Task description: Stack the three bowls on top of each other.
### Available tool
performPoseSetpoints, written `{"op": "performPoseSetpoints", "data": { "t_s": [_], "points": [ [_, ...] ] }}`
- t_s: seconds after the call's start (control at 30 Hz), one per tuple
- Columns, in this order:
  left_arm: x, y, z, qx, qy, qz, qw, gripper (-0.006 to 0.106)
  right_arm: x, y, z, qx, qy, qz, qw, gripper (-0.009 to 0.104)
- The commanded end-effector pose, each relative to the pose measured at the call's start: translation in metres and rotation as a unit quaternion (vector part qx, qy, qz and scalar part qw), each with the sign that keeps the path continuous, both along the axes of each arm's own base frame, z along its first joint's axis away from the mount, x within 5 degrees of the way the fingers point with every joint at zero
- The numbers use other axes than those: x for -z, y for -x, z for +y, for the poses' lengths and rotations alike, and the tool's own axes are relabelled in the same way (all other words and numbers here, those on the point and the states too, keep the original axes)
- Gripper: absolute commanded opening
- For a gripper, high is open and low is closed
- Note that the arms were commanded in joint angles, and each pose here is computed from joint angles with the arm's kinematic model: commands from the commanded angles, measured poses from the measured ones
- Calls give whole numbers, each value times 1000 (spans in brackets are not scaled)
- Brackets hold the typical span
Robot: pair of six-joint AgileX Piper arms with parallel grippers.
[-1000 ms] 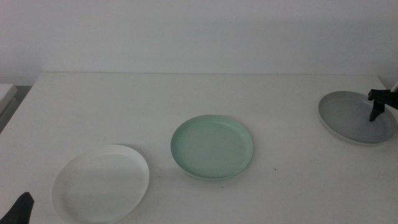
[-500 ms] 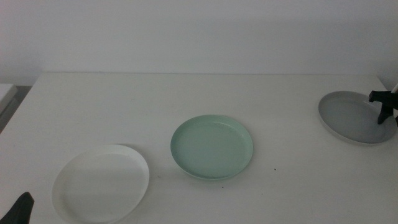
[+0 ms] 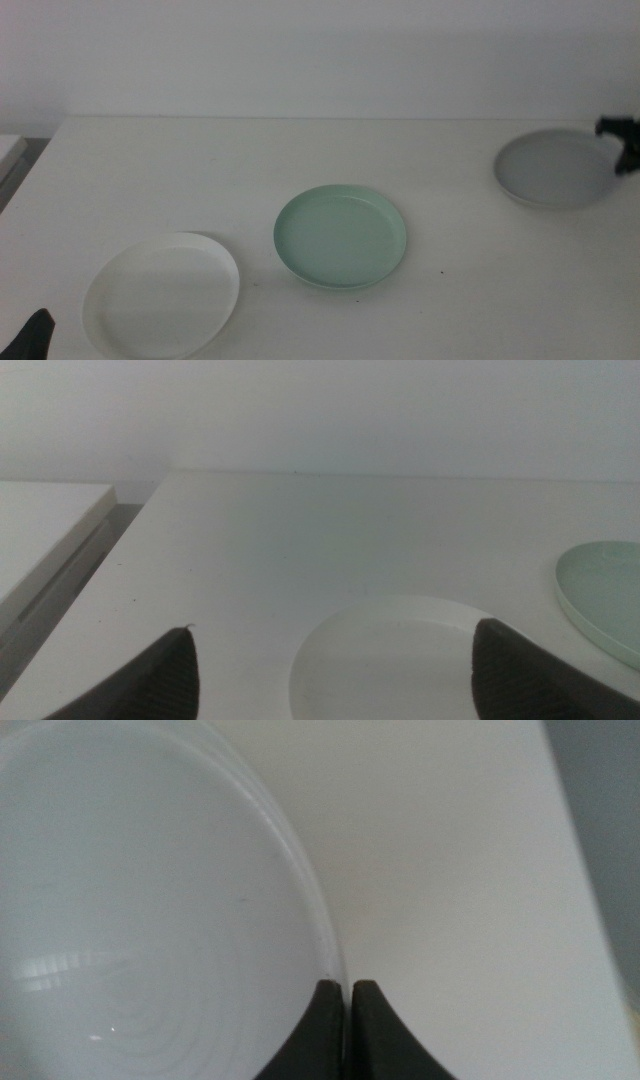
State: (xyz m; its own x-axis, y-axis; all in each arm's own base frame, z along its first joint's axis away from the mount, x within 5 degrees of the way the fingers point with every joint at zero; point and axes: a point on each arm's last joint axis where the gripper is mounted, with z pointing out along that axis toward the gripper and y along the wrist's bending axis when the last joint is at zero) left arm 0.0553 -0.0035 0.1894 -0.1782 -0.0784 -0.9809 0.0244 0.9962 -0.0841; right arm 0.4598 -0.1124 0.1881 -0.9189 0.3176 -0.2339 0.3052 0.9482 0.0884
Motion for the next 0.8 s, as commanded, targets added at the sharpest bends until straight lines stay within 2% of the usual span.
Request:
{"op": "performPoseSetpoints", "data": {
  "t_s": [0.0, 0.17, 0.3, 0.53, 0.77],
  "points": [
    [-2, 0, 0, 2, 0, -10, 1000, 94, -44, 2, 27, -28, -24, -54, 998, -2],
    [-2, 0, 0, 2, 0, -10, 1000, 94, -92, 8, 98, -103, -68, -110, 986, -2],
    [-2, 0, 0, 2, 0, -10, 1000, 94, -91, 14, 164, -175, -102, -87, 975, -2],
    [-2, 0, 0, 2, 0, -10, 1000, 94, -73, 29, 254, -291, -89, -51, 951, -2],
    [-2, 0, 0, 2, 0, -10, 1000, 94, -48, 35, 288, -324, -92, -19, 941, -2]
  ]
}}
